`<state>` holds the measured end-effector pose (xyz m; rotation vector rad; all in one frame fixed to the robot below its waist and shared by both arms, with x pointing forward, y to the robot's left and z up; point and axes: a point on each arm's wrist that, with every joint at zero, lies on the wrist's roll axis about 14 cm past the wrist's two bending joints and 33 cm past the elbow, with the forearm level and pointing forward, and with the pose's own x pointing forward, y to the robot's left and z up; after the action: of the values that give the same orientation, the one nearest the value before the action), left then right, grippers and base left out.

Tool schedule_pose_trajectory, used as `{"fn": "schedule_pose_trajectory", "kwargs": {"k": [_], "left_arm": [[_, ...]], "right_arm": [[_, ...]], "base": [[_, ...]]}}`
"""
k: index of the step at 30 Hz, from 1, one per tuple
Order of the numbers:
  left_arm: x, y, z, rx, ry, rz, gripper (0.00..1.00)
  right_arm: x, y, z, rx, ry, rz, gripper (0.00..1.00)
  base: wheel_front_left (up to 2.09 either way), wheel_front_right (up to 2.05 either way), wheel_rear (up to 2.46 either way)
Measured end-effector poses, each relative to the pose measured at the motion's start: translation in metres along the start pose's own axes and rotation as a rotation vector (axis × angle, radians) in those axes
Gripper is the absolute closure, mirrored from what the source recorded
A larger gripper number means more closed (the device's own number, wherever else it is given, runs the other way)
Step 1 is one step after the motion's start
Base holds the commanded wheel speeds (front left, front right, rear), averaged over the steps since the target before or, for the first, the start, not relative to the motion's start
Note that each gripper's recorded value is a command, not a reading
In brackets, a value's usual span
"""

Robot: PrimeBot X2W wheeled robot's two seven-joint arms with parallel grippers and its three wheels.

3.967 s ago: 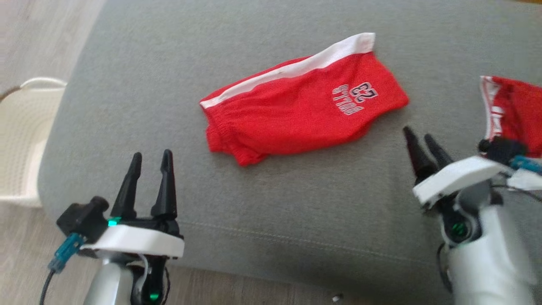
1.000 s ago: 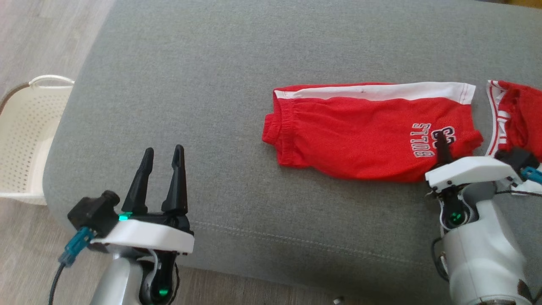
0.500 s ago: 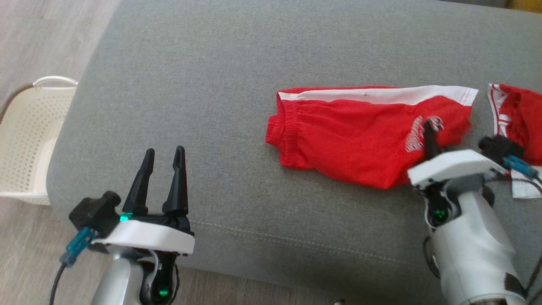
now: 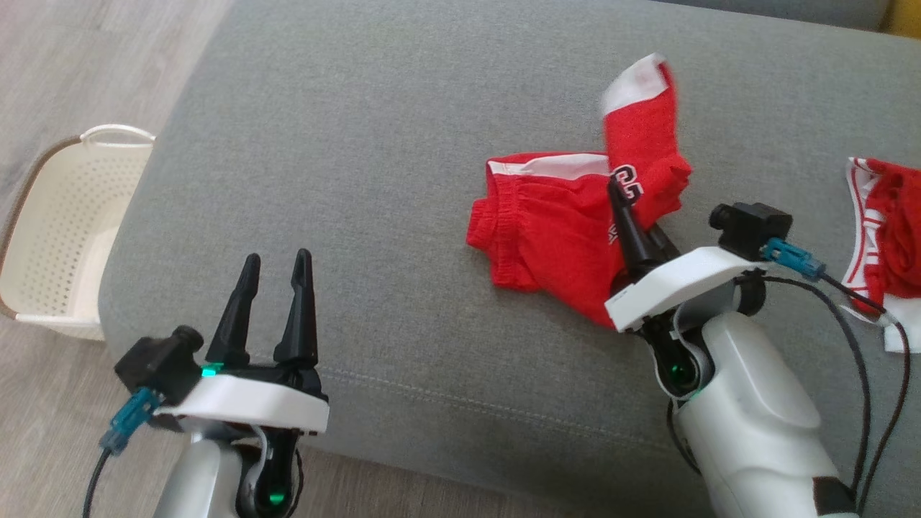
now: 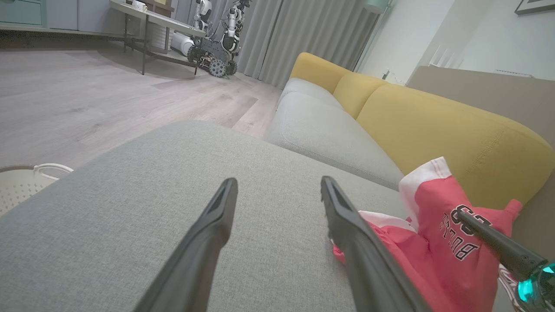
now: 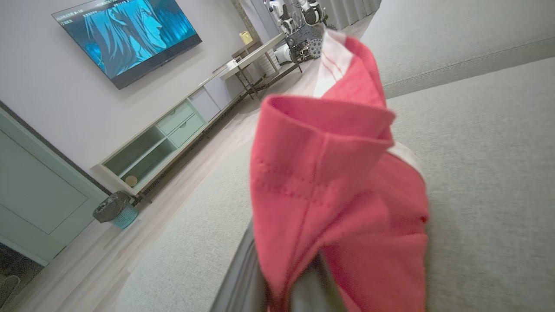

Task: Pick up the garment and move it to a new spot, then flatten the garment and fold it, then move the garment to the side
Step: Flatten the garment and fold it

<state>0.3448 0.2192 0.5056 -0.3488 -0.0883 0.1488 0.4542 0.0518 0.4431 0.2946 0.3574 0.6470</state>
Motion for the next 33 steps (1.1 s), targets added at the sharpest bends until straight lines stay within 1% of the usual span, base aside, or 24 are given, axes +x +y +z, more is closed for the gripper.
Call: {"fn": "schedule_pose_trajectory", "kwargs": {"k": [8,11,14,18,19,20,21,22,33], "left_arm": [[-0.006,0.008,0.001,0.004,0.000,0.028,0.00],[-0.009,0.012,0.000,0.006,0.003,0.040,0.00],[-0.011,0.014,0.000,0.008,0.004,0.050,0.00],[-0.013,0.016,0.000,0.010,0.007,0.057,0.00],[-0.013,0.017,0.000,0.011,0.007,0.060,0.00],[-0.014,0.018,0.000,0.012,0.007,0.063,0.00],[-0.014,0.019,0.000,0.012,0.007,0.066,0.00],[-0.015,0.019,0.000,0.012,0.007,0.067,0.00],[-0.018,0.022,0.000,0.014,0.009,0.076,0.00]], "right_arm": [[0.006,0.026,-0.008,-0.035,0.034,0.079,1.00],[0.009,0.030,-0.015,-0.040,0.061,0.092,1.00],[0.009,0.031,-0.030,-0.046,0.117,0.097,1.00],[0.011,0.039,-0.038,-0.060,0.142,0.122,1.00],[0.011,0.040,-0.041,-0.064,0.149,0.128,0.64],[0.011,0.043,-0.043,-0.074,0.153,0.136,0.03],[0.011,0.045,-0.044,-0.085,0.152,0.144,0.03],[0.011,0.047,-0.045,-0.092,0.154,0.150,0.00],[0.013,0.054,-0.050,-0.175,0.150,0.182,0.00]], "base": [[0.00,0.00,0.00],[0.00,0.00,0.00],[0.00,0.00,0.00],[0.00,0.00,0.00],[0.00,0.00,0.00],[0.00,0.00,0.00],[0.00,0.00,0.00],[0.00,0.00,0.00],[0.00,0.00,0.00]]}}
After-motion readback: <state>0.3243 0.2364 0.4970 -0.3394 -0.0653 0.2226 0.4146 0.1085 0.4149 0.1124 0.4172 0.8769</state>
